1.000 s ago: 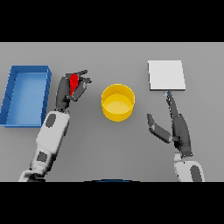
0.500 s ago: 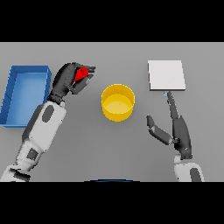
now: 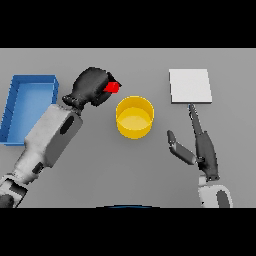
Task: Pick up the red beaker and tilt it to pour out 1 green nut into yellow bowl. Pick up the yellow bowl and place it on the metallic measuring scale.
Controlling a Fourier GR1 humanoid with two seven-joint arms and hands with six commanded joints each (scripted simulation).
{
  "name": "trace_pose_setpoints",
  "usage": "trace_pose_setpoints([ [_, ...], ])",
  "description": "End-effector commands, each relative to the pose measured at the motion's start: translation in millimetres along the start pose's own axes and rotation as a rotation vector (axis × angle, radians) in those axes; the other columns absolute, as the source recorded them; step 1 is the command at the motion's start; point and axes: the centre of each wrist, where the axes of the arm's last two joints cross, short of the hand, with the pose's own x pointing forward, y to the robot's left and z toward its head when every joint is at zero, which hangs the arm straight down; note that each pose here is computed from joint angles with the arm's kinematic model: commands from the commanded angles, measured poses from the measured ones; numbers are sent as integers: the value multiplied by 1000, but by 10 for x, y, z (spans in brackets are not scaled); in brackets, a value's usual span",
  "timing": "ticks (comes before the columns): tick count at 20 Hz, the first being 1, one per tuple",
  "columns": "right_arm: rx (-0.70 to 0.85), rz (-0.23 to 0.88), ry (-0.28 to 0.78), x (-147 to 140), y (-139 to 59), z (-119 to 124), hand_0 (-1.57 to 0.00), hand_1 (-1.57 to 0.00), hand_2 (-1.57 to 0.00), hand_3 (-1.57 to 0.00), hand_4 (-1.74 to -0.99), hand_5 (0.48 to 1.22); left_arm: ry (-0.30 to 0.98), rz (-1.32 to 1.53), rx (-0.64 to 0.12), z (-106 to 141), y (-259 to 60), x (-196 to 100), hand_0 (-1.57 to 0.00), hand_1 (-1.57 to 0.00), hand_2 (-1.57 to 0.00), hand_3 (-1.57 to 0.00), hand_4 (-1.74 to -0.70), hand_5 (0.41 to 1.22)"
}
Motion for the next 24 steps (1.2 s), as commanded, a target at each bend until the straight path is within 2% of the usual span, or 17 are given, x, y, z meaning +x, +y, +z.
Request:
trace_pose_setpoints([
  [1, -1, 1, 7, -3, 10, 9, 1, 1, 1, 1, -1054, 691, -8, -79, -40, -43, 53, 24, -1569, -1569, -1569, -1568, -1740, 1186],
  [3, -6, 0, -1, 7, 4, 11, 1, 1, 1, 1, -1068, 689, -48, -211, -119, -104, 132, 94, -1569, -1570, -1569, -1569, -1740, 1199],
  [7, 1, -23, -5, 12, 13, 7, 1, 1, 1, 1, -1063, 681, -82, -452, -259, -302, 176, 267, -1570, -1570, -1570, -1570, -1582, 1212],
  [9, 0, -38, 31, -33, -22, 18, 1, 1, 1, 1, -1057, 674, -94, -541, -309, -372, 200, 361, -1571, -1571, -1571, -1570, -1637, 1215],
  [10, 4, -32, 31, -20, 30, 12, 1, 1, 1, 1, -1056, 672, -117, -586, -331, -397, 177, 419, -1571, -1571, -1571, -1571, -1657, 1216],
  [15, 22, -35, 8, 10, 5, 2, 1, 1, 1, 1, -1064, 690, -126, -849, -408, -525, 168, 521, -1571, -1571, -1571, -1571, -1712, 1219],
  [19, 22, -29, 26, -29, -12, 19, 1, 1, 1, 1, -1058, 696, -140, -962, -426, -555, 178, 550, -1571, -1571, -1571, -1571, -1729, 1220],
  [21, 28, -65, 11, -5, 62, 5, 1, 1, 1, 1, -1056, 693, -154, -1003, -403, -574, 124, 620, -1571, -1571, -1571, -1571, -1733, 1221],
  [24, 17, -51, 5, -27, 52, 24, 1, 1, 1, 1, -1053, 697, -174, -1073, -378, -572, 78, 708, -1571, -1571, -1571, -1571, -1736, 1221],
])
